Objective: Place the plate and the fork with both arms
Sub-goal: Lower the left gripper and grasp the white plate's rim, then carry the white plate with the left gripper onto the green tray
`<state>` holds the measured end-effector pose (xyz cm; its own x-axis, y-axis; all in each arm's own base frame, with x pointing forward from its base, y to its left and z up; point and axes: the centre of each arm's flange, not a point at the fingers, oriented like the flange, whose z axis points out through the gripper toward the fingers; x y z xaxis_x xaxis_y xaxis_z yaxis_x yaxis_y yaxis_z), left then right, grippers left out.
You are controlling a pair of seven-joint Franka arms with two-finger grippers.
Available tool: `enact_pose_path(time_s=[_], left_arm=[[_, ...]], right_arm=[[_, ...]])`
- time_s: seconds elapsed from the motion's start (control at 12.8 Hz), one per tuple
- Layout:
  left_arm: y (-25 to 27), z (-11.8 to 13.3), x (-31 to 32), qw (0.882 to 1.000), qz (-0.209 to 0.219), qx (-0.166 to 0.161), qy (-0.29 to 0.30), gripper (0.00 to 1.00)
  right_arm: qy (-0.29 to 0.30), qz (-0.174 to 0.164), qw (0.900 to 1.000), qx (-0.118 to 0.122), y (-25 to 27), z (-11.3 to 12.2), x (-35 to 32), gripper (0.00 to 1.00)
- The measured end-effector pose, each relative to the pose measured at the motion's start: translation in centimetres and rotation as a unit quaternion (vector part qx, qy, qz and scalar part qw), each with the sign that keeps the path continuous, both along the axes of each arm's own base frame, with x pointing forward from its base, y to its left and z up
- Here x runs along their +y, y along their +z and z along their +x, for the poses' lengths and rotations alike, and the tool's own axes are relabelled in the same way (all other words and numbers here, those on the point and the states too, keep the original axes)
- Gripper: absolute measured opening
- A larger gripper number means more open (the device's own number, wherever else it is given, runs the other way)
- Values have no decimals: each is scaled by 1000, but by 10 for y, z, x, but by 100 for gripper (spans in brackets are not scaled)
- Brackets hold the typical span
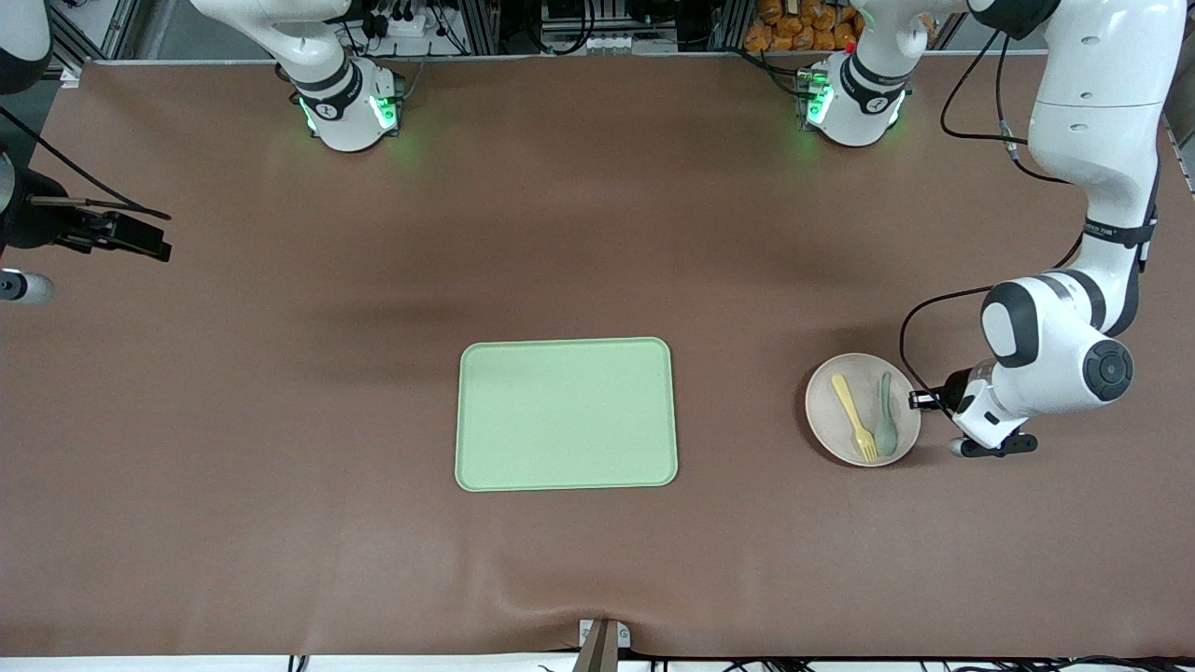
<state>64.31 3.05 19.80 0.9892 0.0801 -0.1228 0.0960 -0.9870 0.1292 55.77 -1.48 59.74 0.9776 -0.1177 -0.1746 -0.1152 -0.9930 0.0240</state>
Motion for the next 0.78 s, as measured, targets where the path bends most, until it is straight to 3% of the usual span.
enact_pose_path(time_s=[0.31,0.78], left_arm=[[3,3,-8,999,-33,-8,28,5],[42,21,-92,993,-94,-29,59,4]], right_arm=[[0,0,1000,2,0,0,0,100],[0,0,1000,3,-2,1,0,100]])
